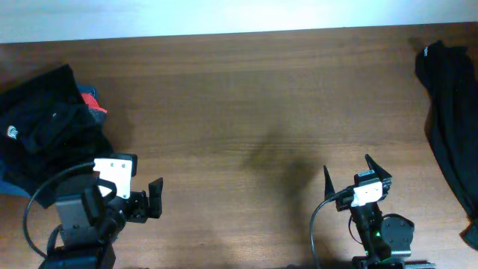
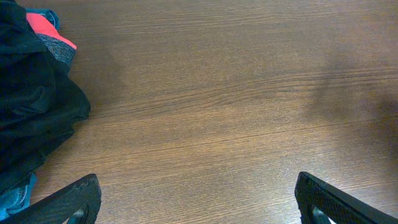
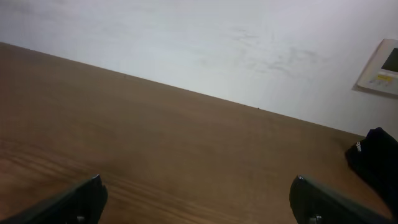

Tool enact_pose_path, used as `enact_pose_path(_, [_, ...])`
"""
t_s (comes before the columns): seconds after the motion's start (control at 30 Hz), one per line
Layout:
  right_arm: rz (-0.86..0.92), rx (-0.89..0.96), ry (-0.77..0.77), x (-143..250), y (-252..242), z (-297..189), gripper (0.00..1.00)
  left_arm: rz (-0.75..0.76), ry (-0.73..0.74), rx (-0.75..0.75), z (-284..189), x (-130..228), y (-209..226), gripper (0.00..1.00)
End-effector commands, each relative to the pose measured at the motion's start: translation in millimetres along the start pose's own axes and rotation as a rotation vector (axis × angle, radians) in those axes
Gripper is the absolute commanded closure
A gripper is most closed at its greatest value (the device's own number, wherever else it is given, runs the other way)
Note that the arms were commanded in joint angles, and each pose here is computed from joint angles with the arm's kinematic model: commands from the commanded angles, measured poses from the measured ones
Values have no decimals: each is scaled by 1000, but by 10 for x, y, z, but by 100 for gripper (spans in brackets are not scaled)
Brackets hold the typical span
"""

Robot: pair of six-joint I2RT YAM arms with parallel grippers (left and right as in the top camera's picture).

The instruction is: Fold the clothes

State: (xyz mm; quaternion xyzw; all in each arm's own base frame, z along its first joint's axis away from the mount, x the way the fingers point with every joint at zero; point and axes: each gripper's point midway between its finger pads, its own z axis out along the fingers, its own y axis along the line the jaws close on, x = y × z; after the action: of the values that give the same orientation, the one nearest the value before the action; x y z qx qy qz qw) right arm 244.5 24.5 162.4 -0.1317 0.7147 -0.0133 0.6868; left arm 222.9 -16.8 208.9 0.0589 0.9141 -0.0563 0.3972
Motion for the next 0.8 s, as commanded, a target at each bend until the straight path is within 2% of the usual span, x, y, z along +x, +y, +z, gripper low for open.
enact_pose_path(0.0, [4, 5, 2, 15, 0, -2, 1, -9, 12, -1, 32, 64, 2, 1])
enact_pose_path(0.13, [4, 5, 2, 15, 0, -2, 1, -11, 24, -13, 277, 248, 55, 1])
enact_pose_path(0.23, [4, 5, 2, 16, 0, -2, 1, 19, -112, 33, 584, 195, 21, 1])
enact_pose_path(0.33, [4, 5, 2, 15, 0, -2, 1, 76, -324, 50, 695, 42, -9, 1])
enact_pose_path(0.47, [3, 5, 2, 15, 0, -2, 1, 149, -598, 12, 560, -90, -17, 1])
enact_pose_path(0.63, [3, 5, 2, 15, 0, -2, 1, 201, -813, -29, 348, -162, -32, 1])
enact_pose_path(0.77, [4, 5, 2, 16, 0, -2, 1, 182, -876, -116, 199, -221, 85, 1])
